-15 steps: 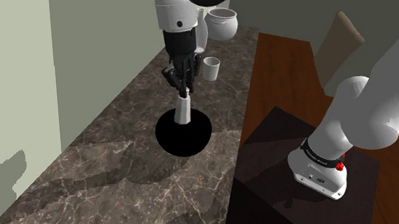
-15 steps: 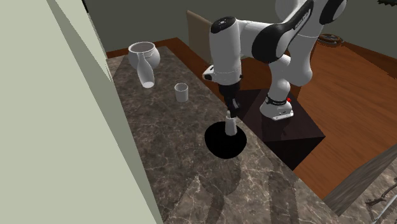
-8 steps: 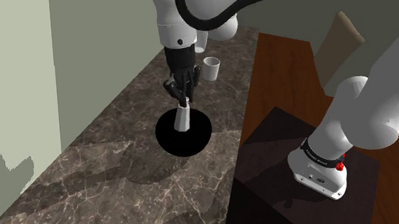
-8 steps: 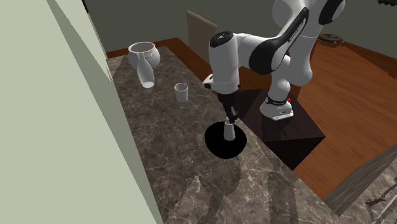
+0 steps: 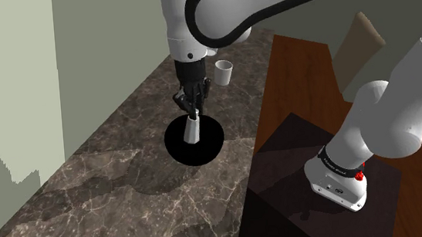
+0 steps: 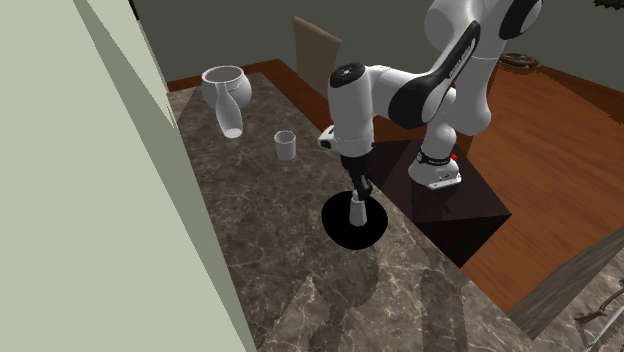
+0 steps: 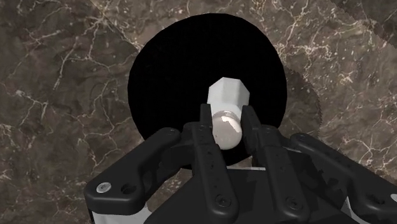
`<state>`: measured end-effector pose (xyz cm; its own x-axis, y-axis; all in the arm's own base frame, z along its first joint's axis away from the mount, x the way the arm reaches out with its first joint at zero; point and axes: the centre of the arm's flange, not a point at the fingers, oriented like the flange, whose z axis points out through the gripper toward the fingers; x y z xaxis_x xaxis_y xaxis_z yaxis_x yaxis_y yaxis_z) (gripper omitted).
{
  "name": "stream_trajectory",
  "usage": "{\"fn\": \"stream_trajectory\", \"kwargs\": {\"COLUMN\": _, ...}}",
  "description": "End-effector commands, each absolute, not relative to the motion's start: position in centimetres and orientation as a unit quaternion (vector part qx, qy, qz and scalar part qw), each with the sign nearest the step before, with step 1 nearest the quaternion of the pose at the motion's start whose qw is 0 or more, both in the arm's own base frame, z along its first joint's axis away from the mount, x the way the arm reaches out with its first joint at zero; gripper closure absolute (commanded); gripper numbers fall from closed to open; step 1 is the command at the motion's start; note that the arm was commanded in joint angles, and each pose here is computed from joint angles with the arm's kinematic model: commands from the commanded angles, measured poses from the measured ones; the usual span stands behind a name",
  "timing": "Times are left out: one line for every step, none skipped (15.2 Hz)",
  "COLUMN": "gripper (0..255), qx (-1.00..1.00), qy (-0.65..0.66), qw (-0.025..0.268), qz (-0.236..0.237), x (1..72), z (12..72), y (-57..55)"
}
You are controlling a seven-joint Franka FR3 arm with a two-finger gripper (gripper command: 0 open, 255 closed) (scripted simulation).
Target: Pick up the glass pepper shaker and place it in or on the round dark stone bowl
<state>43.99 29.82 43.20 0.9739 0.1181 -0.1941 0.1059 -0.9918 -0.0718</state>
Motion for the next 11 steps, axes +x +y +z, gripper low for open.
{"fn": "stream_trajectory", "kwargs": {"gripper": 255, "qx": -0.993, "qy": -0.056, "qw": 0.028, "qz": 0.104, "x": 43.9, "z": 42.6, "y": 29.8}}
{"fn": "stream_trajectory", "kwargs": {"gripper": 255, "qx": -0.993, "qy": -0.056, "qw": 0.028, "qz": 0.104, "x": 43.9, "z": 42.6, "y": 29.8}}
{"fn": "stream_trajectory", "kwargs": {"gripper": 255, "qx": -0.993, "qy": -0.056, "qw": 0.028, "qz": 0.104, "x": 43.9, "z": 42.6, "y": 29.8}}
{"fn": "stream_trajectory", "kwargs": {"gripper": 255, "qx": -0.993, "qy": -0.056, "qw": 0.028, "qz": 0.104, "x": 43.9, "z": 42.6, "y": 29.8}}
{"fn": "stream_trajectory", "kwargs": {"gripper": 0, "qx": -0.993, "qy": -0.056, "qw": 0.028, "qz": 0.104, "x": 43.9, "z": 42.7, "y": 29.7}}
{"fn": "stream_trajectory", "kwargs": {"gripper": 0, "qx": -0.993, "qy": -0.056, "qw": 0.028, "qz": 0.104, "x": 43.9, "z": 42.8, "y": 29.7}}
{"fn": "stream_trajectory", "kwargs": {"gripper": 0, "qx": -0.993, "qy": -0.056, "qw": 0.028, "qz": 0.104, "x": 43.9, "z": 42.8, "y": 29.6}}
{"fn": "stream_trajectory", "kwargs": {"gripper": 0, "qx": -0.993, "qy": -0.056, "qw": 0.028, "qz": 0.104, "x": 43.9, "z": 42.8, "y": 29.6}}
{"fn": "stream_trajectory", "kwargs": {"gripper": 0, "qx": -0.993, "qy": -0.056, "qw": 0.028, "qz": 0.104, "x": 43.9, "z": 42.8, "y": 29.6}}
{"fn": "stream_trajectory", "kwargs": {"gripper": 0, "qx": -0.993, "qy": -0.056, "qw": 0.028, "qz": 0.104, "x": 43.9, "z": 42.6, "y": 29.8}}
{"fn": "stream_trajectory", "kwargs": {"gripper": 0, "qx": -0.993, "qy": -0.056, "qw": 0.028, "qz": 0.104, "x": 44.2, "z": 43.9, "y": 29.7}}
